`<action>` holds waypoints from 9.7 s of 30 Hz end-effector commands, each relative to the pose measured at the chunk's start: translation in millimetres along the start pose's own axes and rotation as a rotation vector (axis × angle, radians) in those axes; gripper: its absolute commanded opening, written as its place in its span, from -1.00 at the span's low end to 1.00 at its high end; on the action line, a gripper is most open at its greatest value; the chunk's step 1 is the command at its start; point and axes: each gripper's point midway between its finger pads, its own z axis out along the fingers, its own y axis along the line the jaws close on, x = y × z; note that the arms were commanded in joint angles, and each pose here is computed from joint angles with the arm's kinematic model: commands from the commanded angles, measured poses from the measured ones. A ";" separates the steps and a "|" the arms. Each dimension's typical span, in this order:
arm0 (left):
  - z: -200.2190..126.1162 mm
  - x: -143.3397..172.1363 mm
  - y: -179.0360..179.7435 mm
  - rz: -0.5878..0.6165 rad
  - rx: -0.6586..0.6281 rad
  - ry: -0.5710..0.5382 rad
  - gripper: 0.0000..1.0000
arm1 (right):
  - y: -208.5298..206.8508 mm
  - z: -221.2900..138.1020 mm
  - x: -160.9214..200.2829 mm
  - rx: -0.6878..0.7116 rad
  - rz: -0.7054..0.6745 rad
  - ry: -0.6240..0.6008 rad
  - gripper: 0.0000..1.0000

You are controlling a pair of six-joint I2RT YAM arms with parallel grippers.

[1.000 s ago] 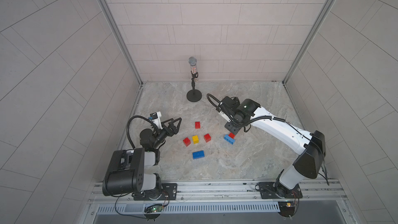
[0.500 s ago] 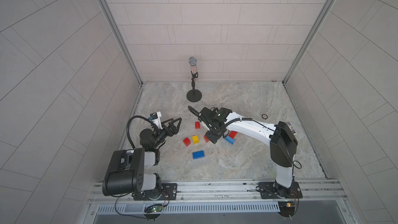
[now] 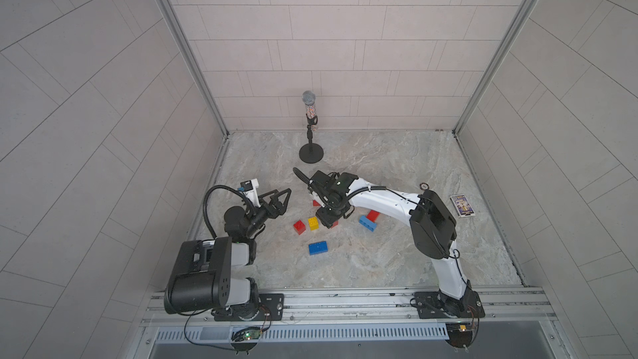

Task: Assemble the number 1 with lego
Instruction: Pick up the lego brick from the center of the board, then assemble the lego brick with the lego brick, then pick up the lego brick from the center of the board, then assemble the lego brick with the lego brick.

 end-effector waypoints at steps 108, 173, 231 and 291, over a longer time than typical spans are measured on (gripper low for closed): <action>-27.8 -18.4 21.4 -0.041 -0.102 -0.123 1.00 | 89.3 -23.4 37.3 -0.009 -1.066 -0.035 -1.00; -27.2 -18.7 23.6 -0.047 -0.108 -0.123 0.99 | 39.8 61.1 44.5 -0.003 -0.835 0.240 -1.00; -27.8 -19.2 22.7 -0.044 -0.107 -0.127 1.00 | 50.0 4.7 -17.5 0.051 -0.814 -0.036 -0.06; -28.1 -19.0 22.0 -0.043 -0.105 -0.126 1.00 | 37.7 -53.6 58.1 -0.050 -0.821 -0.058 -0.86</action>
